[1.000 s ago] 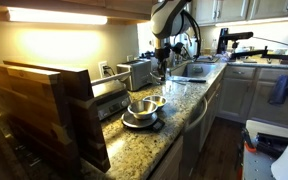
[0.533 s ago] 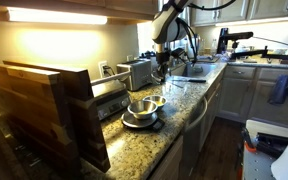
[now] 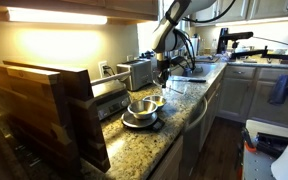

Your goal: Take the spoon and use it to scoop the contents from the right silver bowl and into the left silver bowl then put the spoon next to the right silver bowl

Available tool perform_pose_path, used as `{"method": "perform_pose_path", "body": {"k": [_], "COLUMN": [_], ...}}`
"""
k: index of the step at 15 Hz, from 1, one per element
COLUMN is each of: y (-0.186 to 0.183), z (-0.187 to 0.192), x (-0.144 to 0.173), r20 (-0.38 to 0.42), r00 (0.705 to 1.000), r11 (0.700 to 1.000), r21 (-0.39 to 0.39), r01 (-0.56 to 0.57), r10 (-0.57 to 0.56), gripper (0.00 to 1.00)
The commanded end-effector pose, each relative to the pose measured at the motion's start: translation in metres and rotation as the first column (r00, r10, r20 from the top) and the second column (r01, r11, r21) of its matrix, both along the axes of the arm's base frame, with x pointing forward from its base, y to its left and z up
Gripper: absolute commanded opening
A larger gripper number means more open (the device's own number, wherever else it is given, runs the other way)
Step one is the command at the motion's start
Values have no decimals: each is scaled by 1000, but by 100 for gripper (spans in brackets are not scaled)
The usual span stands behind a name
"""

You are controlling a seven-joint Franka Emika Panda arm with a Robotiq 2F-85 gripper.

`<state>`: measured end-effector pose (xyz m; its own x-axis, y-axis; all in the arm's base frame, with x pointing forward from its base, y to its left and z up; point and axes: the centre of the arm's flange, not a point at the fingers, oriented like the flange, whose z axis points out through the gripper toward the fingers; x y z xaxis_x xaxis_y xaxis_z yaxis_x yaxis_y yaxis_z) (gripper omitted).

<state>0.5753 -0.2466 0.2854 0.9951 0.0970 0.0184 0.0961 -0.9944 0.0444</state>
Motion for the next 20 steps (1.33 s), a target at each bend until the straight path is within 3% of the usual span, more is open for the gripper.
{"method": "perform_pose_path", "body": {"k": [1,11,12,13,16,20], "y": [-16,-23,-21,-19,-14,-3], "z": [-18,-56,-54,-52,-38,-11], "x": [6,9,8,7,-3,-11], "r20": [21,-3,-9,-17,-66,-69], "r00": [1000,1000,1000,999,998,997], "r11": [1000,999,1000,999,993,992], "r21": [26,39,12,-7,-111,-123], "r01": [-17,-26,-26,-33,-26,-44], "r10": [16,27,26,33,19,35], "gripper": [2,2,32,34,52,78]}}
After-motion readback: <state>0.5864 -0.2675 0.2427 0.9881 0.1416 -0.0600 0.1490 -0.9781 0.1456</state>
